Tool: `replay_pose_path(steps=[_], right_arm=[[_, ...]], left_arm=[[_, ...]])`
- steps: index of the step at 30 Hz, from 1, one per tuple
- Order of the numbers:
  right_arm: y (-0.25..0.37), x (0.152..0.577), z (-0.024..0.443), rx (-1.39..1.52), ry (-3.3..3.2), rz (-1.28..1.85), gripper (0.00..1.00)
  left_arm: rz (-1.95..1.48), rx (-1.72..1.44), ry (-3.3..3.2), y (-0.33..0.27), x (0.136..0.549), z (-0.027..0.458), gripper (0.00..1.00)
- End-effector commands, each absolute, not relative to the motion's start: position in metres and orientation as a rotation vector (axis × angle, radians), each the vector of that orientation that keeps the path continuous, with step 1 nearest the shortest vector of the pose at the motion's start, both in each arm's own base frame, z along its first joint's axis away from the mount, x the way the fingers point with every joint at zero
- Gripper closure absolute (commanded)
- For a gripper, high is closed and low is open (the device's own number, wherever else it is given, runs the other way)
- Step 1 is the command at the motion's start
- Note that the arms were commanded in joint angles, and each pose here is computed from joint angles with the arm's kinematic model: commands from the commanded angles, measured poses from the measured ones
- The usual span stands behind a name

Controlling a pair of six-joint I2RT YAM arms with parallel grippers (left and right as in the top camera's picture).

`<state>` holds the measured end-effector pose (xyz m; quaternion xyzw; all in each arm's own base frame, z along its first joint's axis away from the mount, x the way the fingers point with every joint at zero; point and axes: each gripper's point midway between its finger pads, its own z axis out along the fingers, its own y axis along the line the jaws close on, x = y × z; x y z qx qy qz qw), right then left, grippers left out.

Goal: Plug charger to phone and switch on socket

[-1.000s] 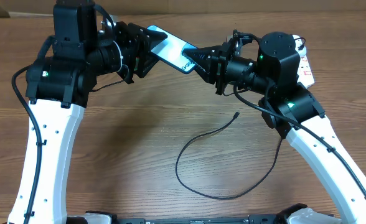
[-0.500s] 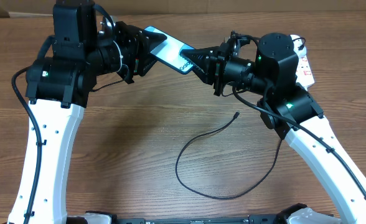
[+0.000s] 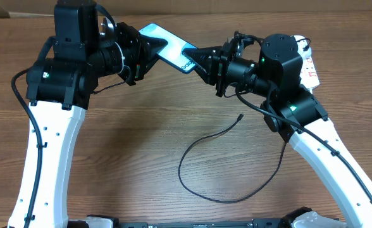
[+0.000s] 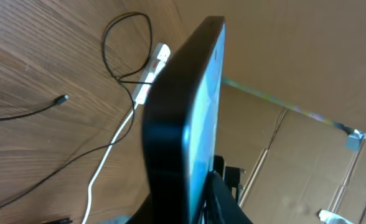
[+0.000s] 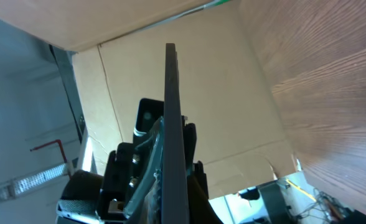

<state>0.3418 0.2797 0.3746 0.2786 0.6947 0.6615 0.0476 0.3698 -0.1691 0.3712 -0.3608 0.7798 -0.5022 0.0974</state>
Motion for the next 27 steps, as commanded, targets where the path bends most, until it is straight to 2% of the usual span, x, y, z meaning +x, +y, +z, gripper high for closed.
replay_pose_path(steps=[1, 3, 5, 7, 10, 15, 19, 22, 23, 27], right_arm=[[0.293, 0.313, 0.406, 0.672, 2.129, 2.096, 0.96], [0.295, 0.311, 0.405, 0.666, 2.135, 2.100, 0.96], [0.298, 0.309, 0.405, 0.659, 2.141, 2.103, 0.88], [0.299, 0.308, 0.403, 0.662, 2.153, 2.098, 0.74], [0.299, 0.307, 0.402, 0.579, 2.150, 2.059, 0.46], [0.295, 0.311, 0.383, 0.509, 2.185, 1.916, 0.19], [0.281, 0.320, 0.353, 0.514, 2.250, 1.722, 0.14], [0.265, 0.327, 0.328, 0.388, 2.286, 1.489, 0.10], [0.254, 0.331, 0.310, 0.374, 2.323, 1.341, 0.00], [0.195, 0.335, 0.241, 0.585, 2.466, 0.812, 0.00]], left_arm=[[-1.493, -1.045, 2.299, -0.172, 0.371, 0.376, 0.94], [-1.482, -1.051, 2.294, -0.170, 0.372, 0.375, 0.96], [-1.481, -1.051, 2.293, -0.170, 0.372, 0.375, 0.96], [-1.475, -1.054, 2.291, -0.169, 0.373, 0.375, 0.96], [-1.448, -1.068, 2.281, -0.166, 0.375, 0.373, 0.96], [-1.292, -1.081, 2.267, -0.151, 0.382, 0.360, 0.96], [-1.048, -1.203, 2.248, -0.122, 0.384, 0.337, 0.96], [-0.764, -1.209, 2.234, -0.089, 0.383, 0.320, 0.96], [-0.625, -1.184, 2.245, -0.073, 0.380, 0.313, 0.96], [-0.346, -1.072, 2.332, -0.047, 0.364, 0.296, 0.96]])
